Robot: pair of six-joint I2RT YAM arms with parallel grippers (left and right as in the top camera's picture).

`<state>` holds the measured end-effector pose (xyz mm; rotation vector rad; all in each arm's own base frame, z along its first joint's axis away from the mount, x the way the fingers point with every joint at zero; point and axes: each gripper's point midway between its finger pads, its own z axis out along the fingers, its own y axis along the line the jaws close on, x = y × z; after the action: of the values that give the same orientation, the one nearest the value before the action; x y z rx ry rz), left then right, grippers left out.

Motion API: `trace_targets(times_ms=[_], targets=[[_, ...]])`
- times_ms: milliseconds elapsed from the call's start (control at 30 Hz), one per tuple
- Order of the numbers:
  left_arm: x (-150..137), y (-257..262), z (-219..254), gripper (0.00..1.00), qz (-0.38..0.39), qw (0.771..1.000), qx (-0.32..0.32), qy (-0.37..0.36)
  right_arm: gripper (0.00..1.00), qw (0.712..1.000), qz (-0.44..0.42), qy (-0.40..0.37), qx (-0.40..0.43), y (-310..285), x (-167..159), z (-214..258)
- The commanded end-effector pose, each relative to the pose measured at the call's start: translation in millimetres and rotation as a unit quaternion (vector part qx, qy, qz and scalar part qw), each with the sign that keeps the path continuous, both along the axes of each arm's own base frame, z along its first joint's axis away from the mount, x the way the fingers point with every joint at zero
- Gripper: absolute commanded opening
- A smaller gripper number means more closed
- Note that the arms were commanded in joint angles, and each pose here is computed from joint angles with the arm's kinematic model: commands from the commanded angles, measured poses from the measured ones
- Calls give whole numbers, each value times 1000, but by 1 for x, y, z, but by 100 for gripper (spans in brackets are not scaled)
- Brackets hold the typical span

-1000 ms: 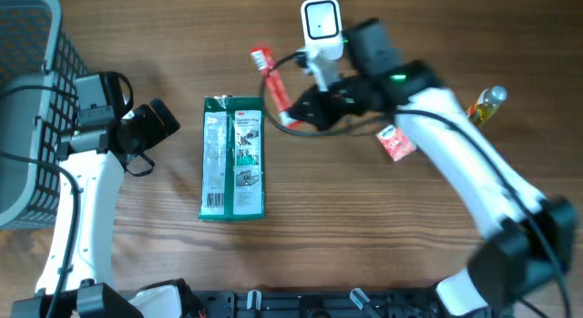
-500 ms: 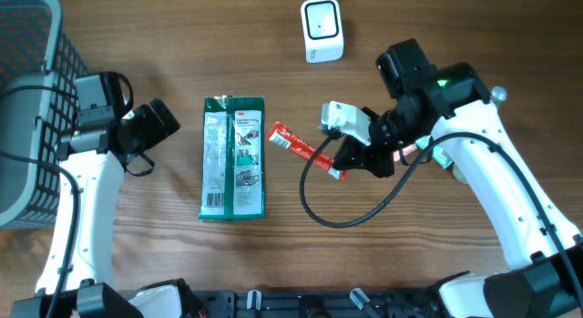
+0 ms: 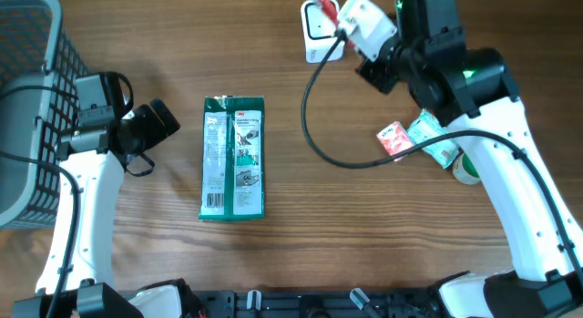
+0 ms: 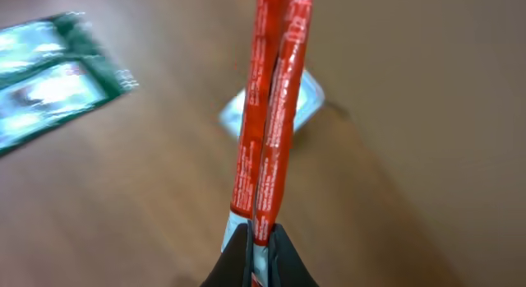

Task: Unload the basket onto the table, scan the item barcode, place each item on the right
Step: 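Lift the red tube with the right gripper and hold it at the scanner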

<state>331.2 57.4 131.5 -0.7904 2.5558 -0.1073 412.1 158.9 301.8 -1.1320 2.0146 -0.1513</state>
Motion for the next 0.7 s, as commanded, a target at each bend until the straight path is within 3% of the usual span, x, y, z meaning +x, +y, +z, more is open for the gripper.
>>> trace_targets(times_ms=[0,333,467,667], targets=[[1,3,1,100,3,1000,3,-1,4,994,-54,-47,-78,-20,27,2],[1,3,1,100,3,1000,3,-1,4,968,-108,-35,-223,-20,99,-101],[1,3,1,100,3,1000,3,-1,4,964,-104,-4,-245,-17,102,-139],[1,3,1,100,3,1000,3,-1,4,965,-116,5,-234,-16,98,-147]])
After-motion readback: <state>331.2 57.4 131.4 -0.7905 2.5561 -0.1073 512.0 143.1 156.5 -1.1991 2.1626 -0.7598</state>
